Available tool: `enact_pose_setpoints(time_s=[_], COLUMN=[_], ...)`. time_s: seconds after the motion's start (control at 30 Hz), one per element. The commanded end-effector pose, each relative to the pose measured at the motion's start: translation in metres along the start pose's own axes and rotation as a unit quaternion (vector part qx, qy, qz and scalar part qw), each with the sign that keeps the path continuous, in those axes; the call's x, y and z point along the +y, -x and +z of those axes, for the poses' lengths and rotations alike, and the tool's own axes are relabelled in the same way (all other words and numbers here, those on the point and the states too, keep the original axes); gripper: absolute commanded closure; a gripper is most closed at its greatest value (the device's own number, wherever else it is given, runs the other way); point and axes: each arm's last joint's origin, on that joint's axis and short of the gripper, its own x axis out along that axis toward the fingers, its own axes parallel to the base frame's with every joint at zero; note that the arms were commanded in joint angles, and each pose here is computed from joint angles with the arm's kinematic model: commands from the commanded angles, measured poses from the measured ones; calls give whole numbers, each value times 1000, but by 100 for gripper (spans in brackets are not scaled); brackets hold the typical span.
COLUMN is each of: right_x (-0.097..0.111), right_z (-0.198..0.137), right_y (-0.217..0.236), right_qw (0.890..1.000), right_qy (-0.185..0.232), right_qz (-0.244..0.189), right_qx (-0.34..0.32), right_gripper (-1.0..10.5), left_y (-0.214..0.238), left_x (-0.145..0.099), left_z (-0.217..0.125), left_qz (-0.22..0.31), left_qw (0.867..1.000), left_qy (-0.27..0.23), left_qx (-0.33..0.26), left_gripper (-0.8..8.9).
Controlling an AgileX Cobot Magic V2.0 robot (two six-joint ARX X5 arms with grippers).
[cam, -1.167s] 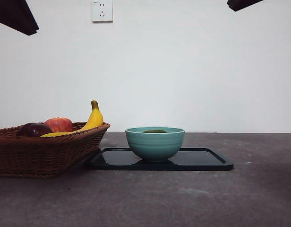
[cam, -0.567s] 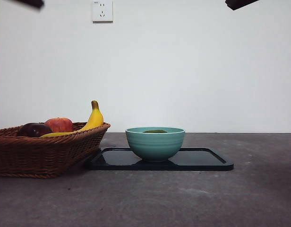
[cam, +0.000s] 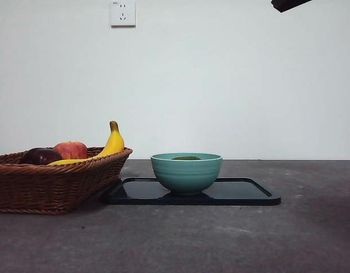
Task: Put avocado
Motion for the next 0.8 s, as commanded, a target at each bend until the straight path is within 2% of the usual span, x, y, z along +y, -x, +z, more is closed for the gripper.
enact_pose_setpoints(time_s=[0.03, 0.3, 0.8], right_x=[2, 2, 2], right_z=[3, 3, 3], right_y=[0, 0, 0], right_qw=[1000, 1000, 1000], right_qy=[1, 1, 1], right_qz=[5, 5, 5], right_qx=[-4, -4, -4], right_gripper=[940, 940, 940], left_y=[6, 23, 32], left_x=[-3, -13, -19], left_z=[-26, -86, -119], left_qz=[13, 15, 8], left_qw=[1000, 999, 996], left_qy=[-4, 12, 23], left_qx=[7, 27, 88], left_gripper=[806, 806, 806])
